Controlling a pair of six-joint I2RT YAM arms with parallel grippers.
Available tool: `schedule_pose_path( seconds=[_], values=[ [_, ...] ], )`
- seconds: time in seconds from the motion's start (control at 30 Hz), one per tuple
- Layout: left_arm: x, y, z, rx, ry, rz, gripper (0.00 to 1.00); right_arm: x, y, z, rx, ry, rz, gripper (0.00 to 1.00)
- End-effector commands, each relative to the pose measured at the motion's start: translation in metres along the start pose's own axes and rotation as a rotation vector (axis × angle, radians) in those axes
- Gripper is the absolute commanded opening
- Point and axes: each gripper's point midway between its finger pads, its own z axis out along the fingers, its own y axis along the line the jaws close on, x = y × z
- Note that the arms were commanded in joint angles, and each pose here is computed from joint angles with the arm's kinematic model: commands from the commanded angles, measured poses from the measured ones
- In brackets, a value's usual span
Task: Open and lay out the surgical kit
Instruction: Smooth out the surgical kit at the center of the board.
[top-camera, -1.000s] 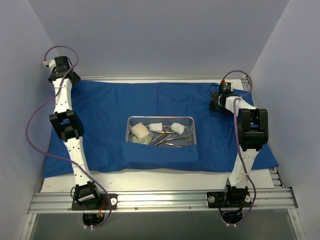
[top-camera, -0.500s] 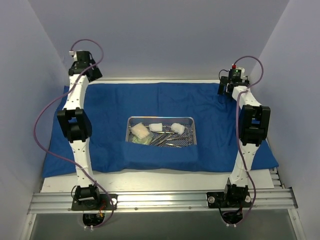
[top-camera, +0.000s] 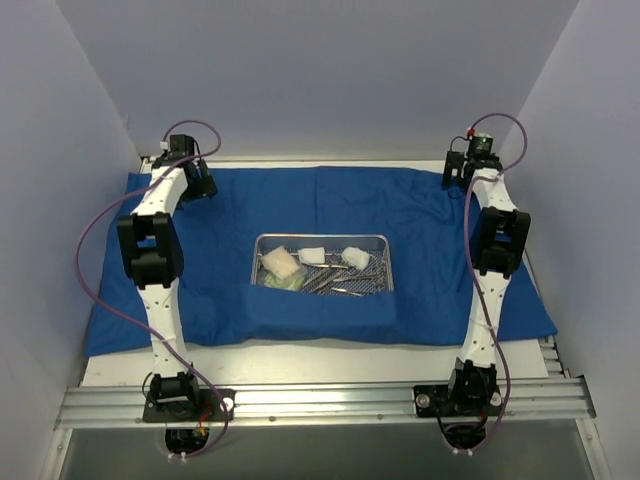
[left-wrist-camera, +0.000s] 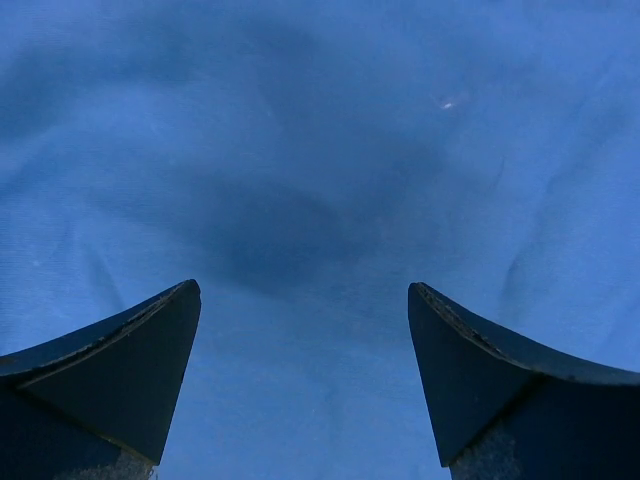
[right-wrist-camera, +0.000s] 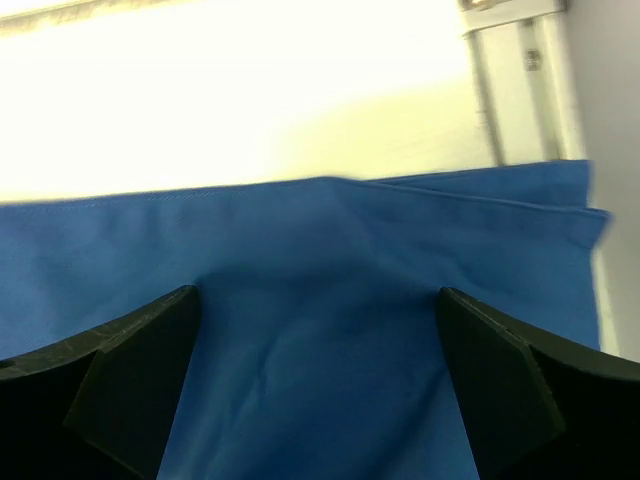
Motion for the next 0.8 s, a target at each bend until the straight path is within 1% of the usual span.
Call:
schedule_pose_path(
  seconds=[0.0, 0.07, 0.2, 0.23, 0.27, 0.3, 0.37, 0.4, 0.43, 0.47, 0.57, 0.6, 0.67, 0.7, 0.77],
  values=[
    [-0.029, -0.006, -0.022, 0.035, -0.088, -0.013, 0.94, 0.005, 0.019, 0.001, -0.095, 0.016, -0.113, 1.00],
    [-0.026, -0.006, -0.021, 0.035, -0.082, -0.010, 0.94, 0.017, 0.020, 0.004, -0.095, 0.043, -0.135, 1.00],
    [-0.019, -0.001, -0.016, 0.008, -0.060, -0.014, 0.94, 0.054, 0.027, 0.010, -0.097, 0.150, -0.183, 0.99],
    [-0.016, 0.002, -0.015, -0.001, -0.050, -0.016, 0.94, 0.062, 0.032, 0.010, -0.108, 0.174, -0.191, 0.96],
    [-0.014, 0.003, -0.013, -0.004, -0.045, -0.014, 0.94, 0.066, 0.034, 0.010, -0.113, 0.181, -0.187, 0.89],
    [-0.015, 0.005, -0.013, -0.007, -0.044, -0.016, 0.94, 0.066, 0.037, 0.009, -0.123, 0.184, -0.183, 0.67],
    [-0.014, 0.008, -0.014, -0.018, -0.039, -0.017, 0.94, 0.064, 0.046, 0.006, -0.162, 0.178, -0.144, 0.44],
    [-0.014, 0.010, -0.014, -0.021, -0.040, -0.018, 0.94, 0.057, 0.050, 0.002, -0.182, 0.159, -0.131, 0.24],
    [-0.016, 0.011, -0.016, -0.024, -0.046, -0.021, 0.94, 0.046, 0.055, 0.000, -0.202, 0.123, -0.109, 0.15],
    [-0.015, 0.012, -0.016, -0.025, -0.043, -0.022, 0.94, 0.042, 0.057, -0.001, -0.215, 0.106, -0.095, 0.01],
    [-0.019, 0.014, -0.020, -0.020, -0.056, -0.032, 0.94, -0.006, 0.061, -0.015, -0.201, -0.043, -0.107, 0.00],
    [-0.018, 0.015, -0.020, -0.021, -0.055, -0.031, 0.94, -0.025, 0.053, -0.021, -0.142, -0.091, -0.119, 0.00],
    [-0.018, 0.016, -0.022, -0.022, -0.058, -0.032, 0.94, -0.058, 0.054, -0.034, -0.089, -0.183, -0.157, 0.00],
    [-0.016, 0.017, -0.021, -0.025, -0.052, -0.033, 0.94, -0.077, 0.045, -0.043, -0.029, -0.231, -0.154, 0.00],
    [-0.014, 0.018, -0.022, -0.026, -0.050, -0.032, 0.94, -0.095, 0.045, -0.049, -0.020, -0.284, -0.154, 0.00]
  ],
)
